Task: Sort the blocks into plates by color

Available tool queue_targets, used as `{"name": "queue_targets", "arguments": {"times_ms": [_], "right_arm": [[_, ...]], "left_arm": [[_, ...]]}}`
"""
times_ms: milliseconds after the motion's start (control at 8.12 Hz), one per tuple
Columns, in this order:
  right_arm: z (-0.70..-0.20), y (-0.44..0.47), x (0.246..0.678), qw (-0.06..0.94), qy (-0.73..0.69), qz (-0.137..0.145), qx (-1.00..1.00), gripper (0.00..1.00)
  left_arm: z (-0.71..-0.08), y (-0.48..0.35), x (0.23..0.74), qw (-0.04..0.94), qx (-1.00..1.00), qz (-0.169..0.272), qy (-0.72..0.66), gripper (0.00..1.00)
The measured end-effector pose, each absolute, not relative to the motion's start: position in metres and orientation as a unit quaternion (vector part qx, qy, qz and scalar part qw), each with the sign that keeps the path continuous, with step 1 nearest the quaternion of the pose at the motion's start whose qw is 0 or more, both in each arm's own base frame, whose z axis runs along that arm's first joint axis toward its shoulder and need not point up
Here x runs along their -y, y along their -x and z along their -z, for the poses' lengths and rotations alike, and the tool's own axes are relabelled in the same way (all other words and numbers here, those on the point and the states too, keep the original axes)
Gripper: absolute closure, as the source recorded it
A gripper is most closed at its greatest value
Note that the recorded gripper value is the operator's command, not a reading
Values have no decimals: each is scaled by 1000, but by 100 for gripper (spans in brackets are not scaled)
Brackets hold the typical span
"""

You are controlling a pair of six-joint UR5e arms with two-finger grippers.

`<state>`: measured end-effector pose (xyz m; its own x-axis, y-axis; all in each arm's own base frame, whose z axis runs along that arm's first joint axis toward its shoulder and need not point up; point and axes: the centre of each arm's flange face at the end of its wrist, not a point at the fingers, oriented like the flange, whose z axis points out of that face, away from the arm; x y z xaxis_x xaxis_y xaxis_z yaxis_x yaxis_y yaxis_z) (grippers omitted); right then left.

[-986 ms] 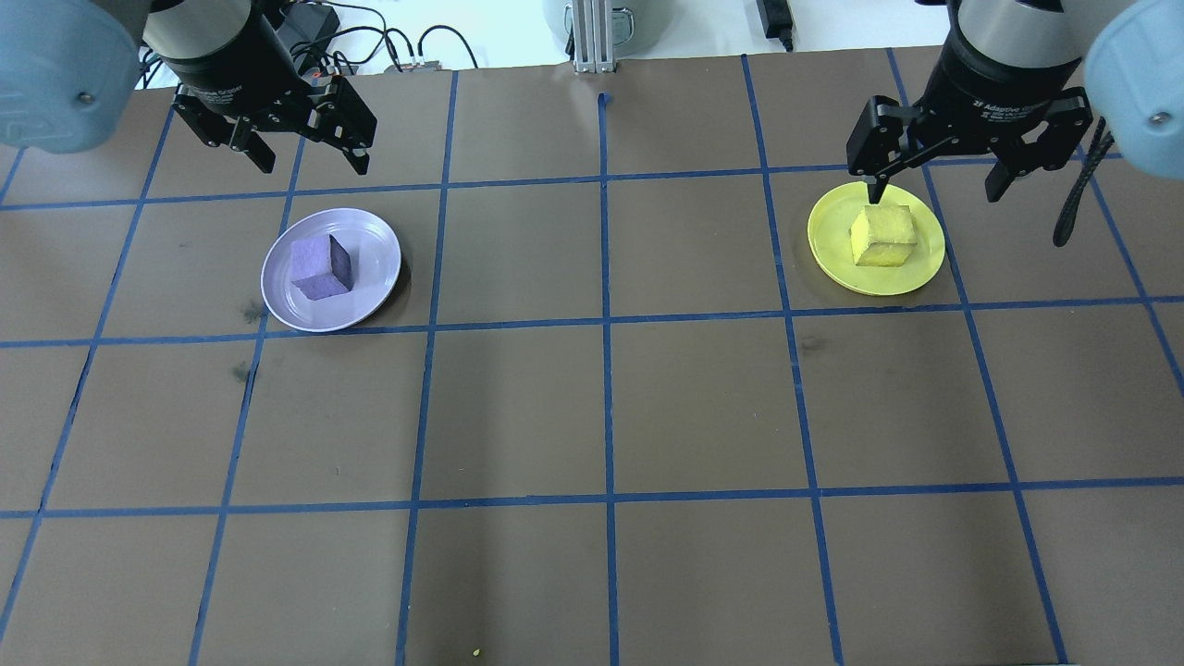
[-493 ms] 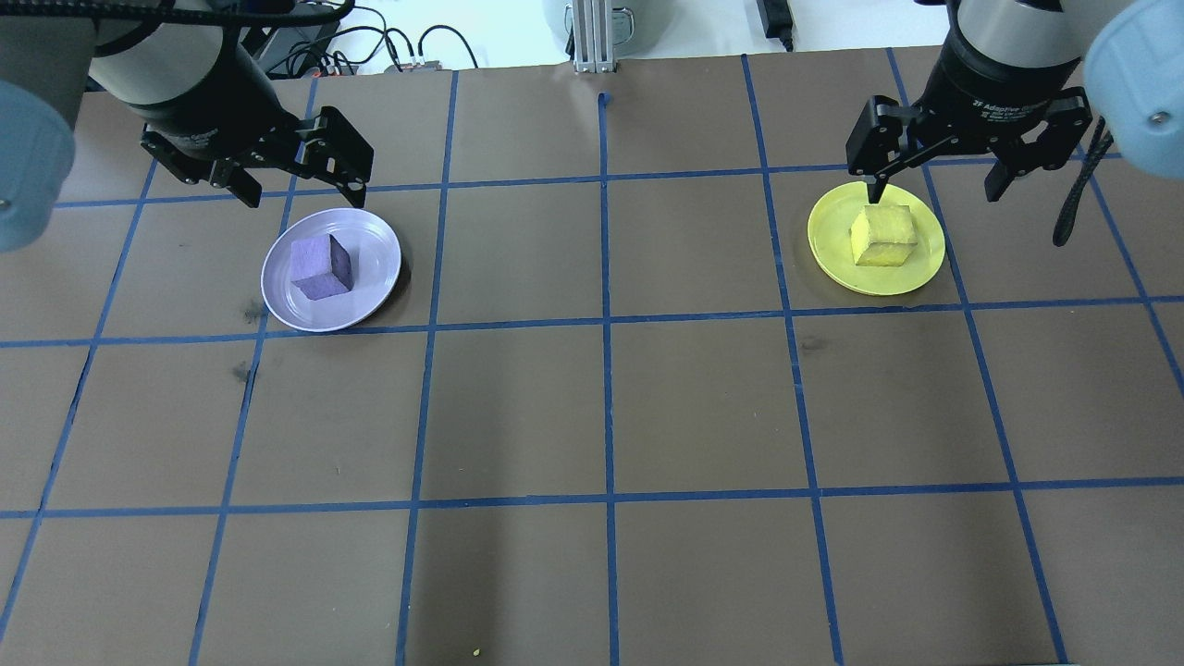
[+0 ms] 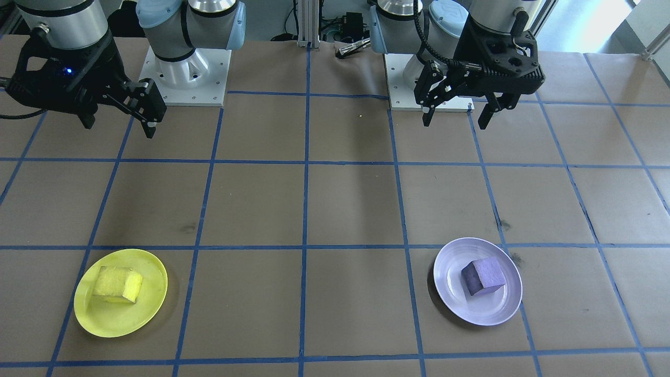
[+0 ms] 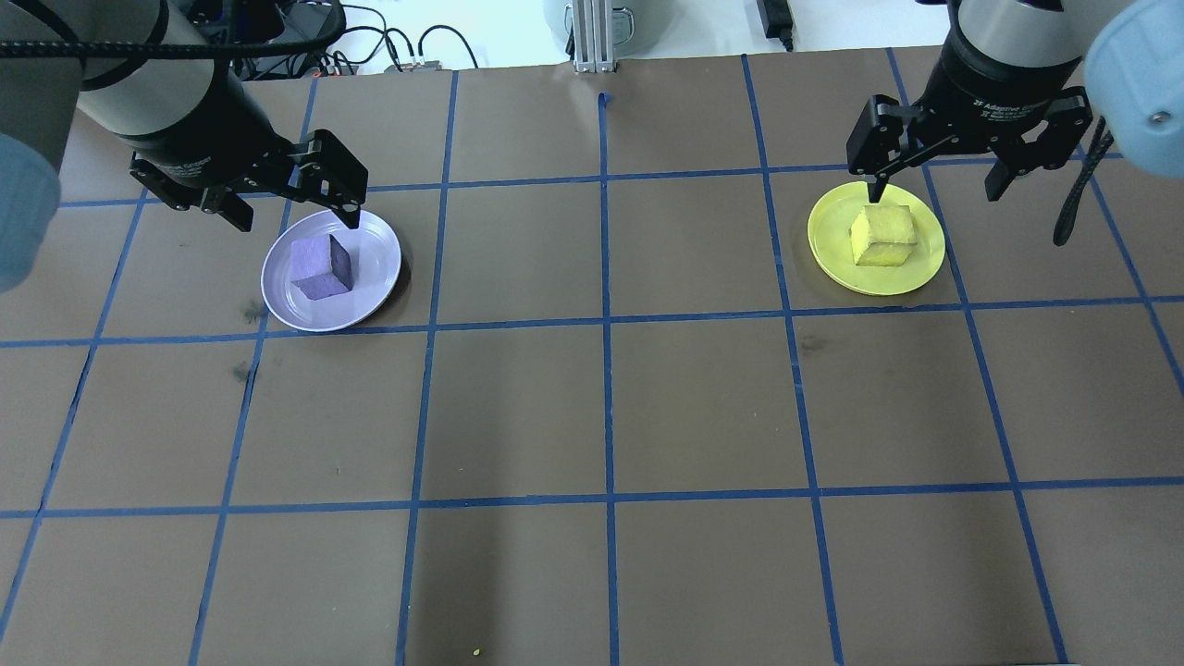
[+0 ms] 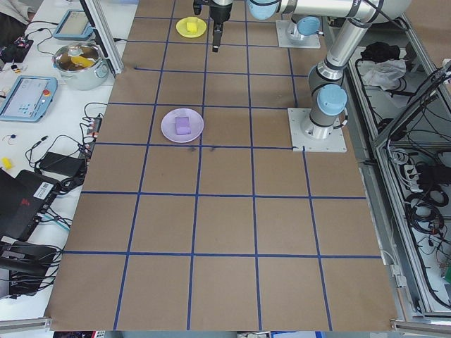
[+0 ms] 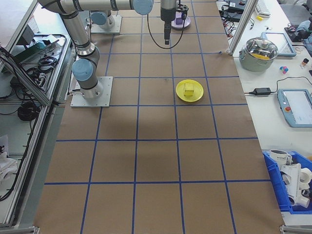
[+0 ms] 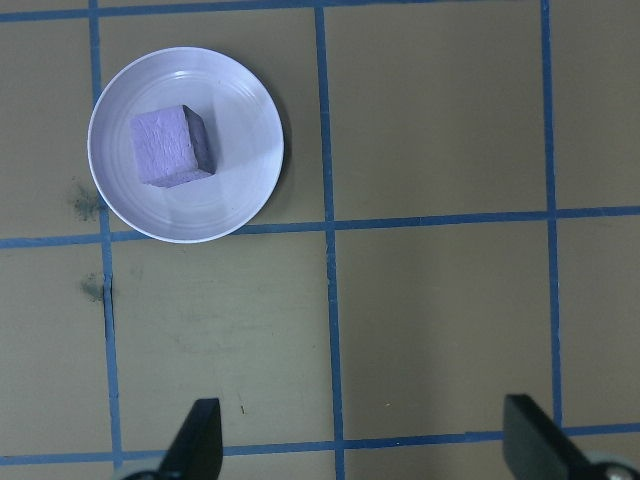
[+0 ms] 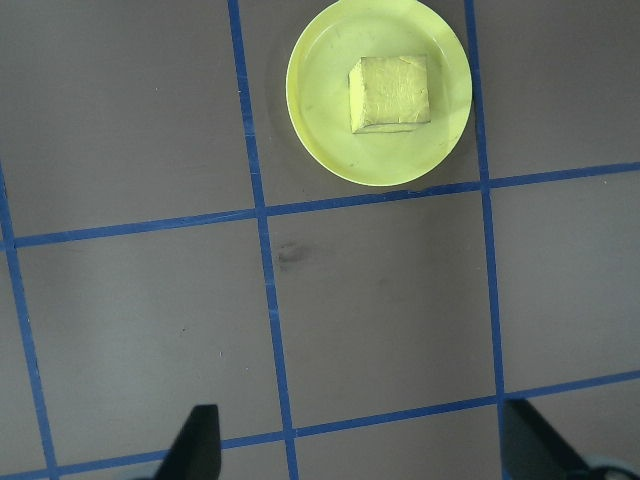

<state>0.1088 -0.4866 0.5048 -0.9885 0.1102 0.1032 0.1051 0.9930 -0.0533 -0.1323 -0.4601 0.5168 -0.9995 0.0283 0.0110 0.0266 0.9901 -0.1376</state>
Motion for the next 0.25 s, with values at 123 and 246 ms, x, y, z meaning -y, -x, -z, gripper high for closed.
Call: {"name": "queue_targets", "arguments": {"times_ms": [123, 246], "right_arm": [[-505, -109, 487, 53, 54, -24, 997, 0], [-505, -109, 487, 53, 54, -24, 997, 0]], "left_arm": [[-517, 132, 460, 6, 997, -69, 14, 0], [-518, 131, 458, 5, 997, -69, 14, 0]]}}
